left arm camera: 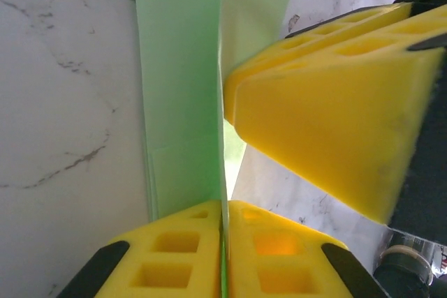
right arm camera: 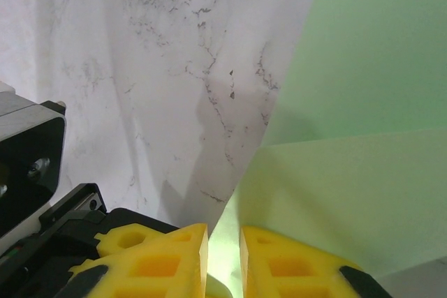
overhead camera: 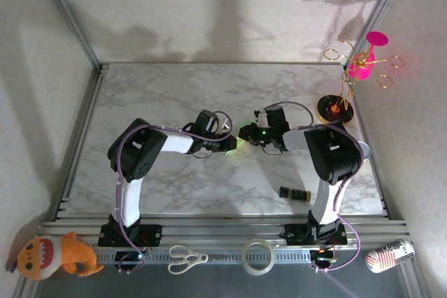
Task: Fold a paper plane with a square sheet of paper (pick it up from the middle)
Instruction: Fold the wing for the fifth time at the center of the table.
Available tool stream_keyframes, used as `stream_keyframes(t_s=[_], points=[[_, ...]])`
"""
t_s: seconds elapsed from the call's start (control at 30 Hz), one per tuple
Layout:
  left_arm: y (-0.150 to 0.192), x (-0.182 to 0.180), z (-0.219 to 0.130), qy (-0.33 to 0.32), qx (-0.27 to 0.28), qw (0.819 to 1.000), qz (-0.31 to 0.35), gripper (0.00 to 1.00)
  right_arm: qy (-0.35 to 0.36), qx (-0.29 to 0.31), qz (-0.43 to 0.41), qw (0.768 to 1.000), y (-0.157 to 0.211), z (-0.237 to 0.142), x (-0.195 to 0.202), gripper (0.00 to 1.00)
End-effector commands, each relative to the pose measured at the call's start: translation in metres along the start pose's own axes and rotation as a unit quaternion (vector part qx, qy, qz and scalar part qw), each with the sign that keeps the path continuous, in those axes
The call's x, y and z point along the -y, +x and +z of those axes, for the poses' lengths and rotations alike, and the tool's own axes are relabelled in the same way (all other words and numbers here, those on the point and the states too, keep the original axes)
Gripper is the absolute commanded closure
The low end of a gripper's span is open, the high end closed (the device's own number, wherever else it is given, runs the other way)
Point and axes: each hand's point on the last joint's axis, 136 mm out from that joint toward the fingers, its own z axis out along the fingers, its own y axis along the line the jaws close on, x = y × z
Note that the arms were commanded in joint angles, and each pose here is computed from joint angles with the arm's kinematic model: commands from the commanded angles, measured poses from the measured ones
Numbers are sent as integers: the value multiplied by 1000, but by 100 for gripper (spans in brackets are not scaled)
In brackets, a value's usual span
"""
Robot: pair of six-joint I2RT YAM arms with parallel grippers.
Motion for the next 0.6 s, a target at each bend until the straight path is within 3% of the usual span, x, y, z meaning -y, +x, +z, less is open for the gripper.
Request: stream_keyframes(t_s=[0.0, 0.57], points=[[54, -63, 11, -89, -68, 993, -47, 88, 4, -15, 7, 1000, 4, 5, 2, 79], [42, -49, 3, -83, -52, 994, -43, 80, 4, -25, 3, 1000, 7, 8, 2, 79]])
